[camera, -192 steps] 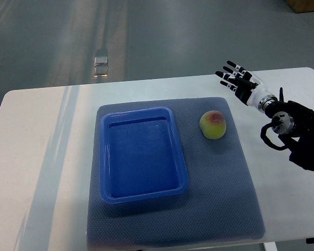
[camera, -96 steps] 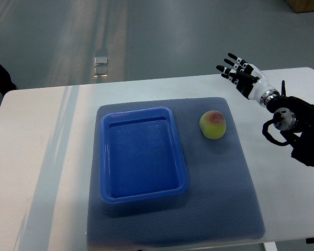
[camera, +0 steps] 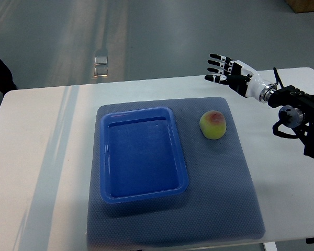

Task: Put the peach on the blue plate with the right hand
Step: 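Swing the right hand over the peach, fingers pointing down, then lower the right hand and close its fingers around the peach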

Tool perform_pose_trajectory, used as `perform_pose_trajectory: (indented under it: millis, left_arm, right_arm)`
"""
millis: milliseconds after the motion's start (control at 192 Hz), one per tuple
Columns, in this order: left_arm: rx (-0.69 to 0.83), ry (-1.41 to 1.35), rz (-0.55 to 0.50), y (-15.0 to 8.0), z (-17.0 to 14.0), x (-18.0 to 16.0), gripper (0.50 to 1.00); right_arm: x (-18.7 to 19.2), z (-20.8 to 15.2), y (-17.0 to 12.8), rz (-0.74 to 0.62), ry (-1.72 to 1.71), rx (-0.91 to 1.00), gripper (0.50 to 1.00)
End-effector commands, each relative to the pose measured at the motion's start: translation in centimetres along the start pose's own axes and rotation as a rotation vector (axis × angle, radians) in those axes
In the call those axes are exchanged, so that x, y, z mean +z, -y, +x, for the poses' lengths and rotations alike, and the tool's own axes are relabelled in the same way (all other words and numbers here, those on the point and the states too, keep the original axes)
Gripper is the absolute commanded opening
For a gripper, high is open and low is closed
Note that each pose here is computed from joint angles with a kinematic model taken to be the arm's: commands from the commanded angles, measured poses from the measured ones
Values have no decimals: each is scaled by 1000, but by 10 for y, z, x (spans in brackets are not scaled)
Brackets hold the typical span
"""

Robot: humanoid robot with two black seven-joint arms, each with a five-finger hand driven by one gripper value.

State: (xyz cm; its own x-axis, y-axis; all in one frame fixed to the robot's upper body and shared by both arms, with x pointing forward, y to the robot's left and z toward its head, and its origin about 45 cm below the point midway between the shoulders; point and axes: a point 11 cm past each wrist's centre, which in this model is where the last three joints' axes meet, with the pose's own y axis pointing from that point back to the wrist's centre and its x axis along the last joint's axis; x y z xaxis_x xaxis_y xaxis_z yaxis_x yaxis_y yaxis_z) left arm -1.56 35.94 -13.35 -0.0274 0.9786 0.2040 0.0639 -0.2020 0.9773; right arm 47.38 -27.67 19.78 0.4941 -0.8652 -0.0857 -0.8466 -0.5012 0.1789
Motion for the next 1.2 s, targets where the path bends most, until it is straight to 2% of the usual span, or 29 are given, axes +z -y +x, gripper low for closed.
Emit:
perform_pose_trajectory:
  millis: [0, 474, 854, 1193]
  left_arm:
    - [1, 0, 1, 0, 0, 0, 1000]
    - [-1, 2, -1, 0, 0, 0, 1000]
    - [-2, 2, -2, 0, -1, 1, 1000]
    - [-5, 4, -2, 0, -2, 1, 1000]
  right_arm:
    - [-8, -6, -7, -26, -166, -99, 928]
    - [-10, -51, -19, -89, -775, -440, 928]
    - [15, -55, -22, -131, -1106, -511, 928]
    - [19, -53, -18, -139, -1217, -497, 928]
